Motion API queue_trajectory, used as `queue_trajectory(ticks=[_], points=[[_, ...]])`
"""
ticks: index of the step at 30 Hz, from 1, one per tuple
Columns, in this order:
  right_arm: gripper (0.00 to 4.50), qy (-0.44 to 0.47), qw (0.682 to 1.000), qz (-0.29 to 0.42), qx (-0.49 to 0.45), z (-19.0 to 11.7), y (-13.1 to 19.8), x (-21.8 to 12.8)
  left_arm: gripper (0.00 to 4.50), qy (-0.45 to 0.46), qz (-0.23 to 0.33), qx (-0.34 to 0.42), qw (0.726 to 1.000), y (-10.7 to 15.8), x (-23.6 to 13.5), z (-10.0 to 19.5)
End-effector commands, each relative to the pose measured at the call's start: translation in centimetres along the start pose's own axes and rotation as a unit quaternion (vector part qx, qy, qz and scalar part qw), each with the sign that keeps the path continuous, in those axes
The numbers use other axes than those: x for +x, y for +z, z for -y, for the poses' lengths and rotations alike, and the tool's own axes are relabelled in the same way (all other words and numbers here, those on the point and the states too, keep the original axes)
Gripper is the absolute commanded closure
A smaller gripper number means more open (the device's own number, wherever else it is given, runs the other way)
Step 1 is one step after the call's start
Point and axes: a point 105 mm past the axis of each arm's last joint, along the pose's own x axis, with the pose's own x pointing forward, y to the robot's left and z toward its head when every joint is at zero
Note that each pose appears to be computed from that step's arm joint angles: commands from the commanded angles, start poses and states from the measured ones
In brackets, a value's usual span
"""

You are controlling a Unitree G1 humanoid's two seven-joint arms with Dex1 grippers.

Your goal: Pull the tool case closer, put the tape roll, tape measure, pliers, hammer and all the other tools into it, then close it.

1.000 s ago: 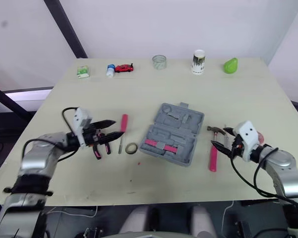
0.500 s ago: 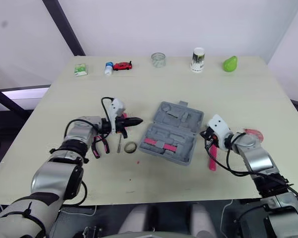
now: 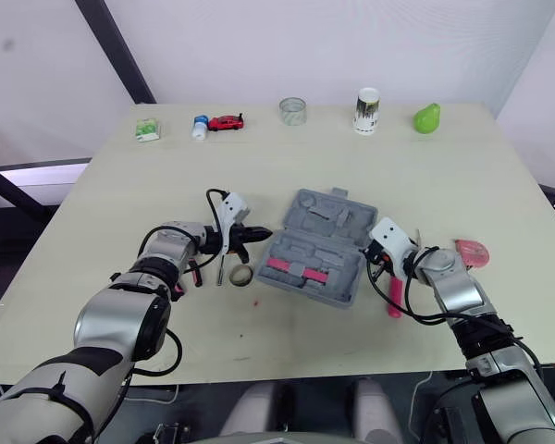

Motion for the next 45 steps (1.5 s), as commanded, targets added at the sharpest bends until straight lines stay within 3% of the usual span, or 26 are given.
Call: queue_trajectory(ticks=[1, 14, 26, 45], points=[[4.50, 0.002, 0.999, 0.026, -0.019, 0.0, 1.8, 0.2, 4.47, 0.016, 0.017, -0.007, 1.000, 1.0, 0.0, -0.5], [4.50, 0.005, 0.999, 0.036, -0.018, -0.5, 2.1, 0.4, 4.47, 0.003, 0.053, -0.062, 0.997, 1.8, 0.4, -0.1], [4.50, 0.004, 0.999, 0.044, -0.020, -0.8, 2.4, 0.4, 4.47, -0.031, 0.031, -0.060, 0.997, 1.2, 0.7, 0.8], [4.50, 0.087, 0.994, 0.069, -0.013, -2.4, 2.0, -1.3, 4.47, -0.195, -0.028, -0.025, 0.980, -2.0, -0.7, 4.6]])
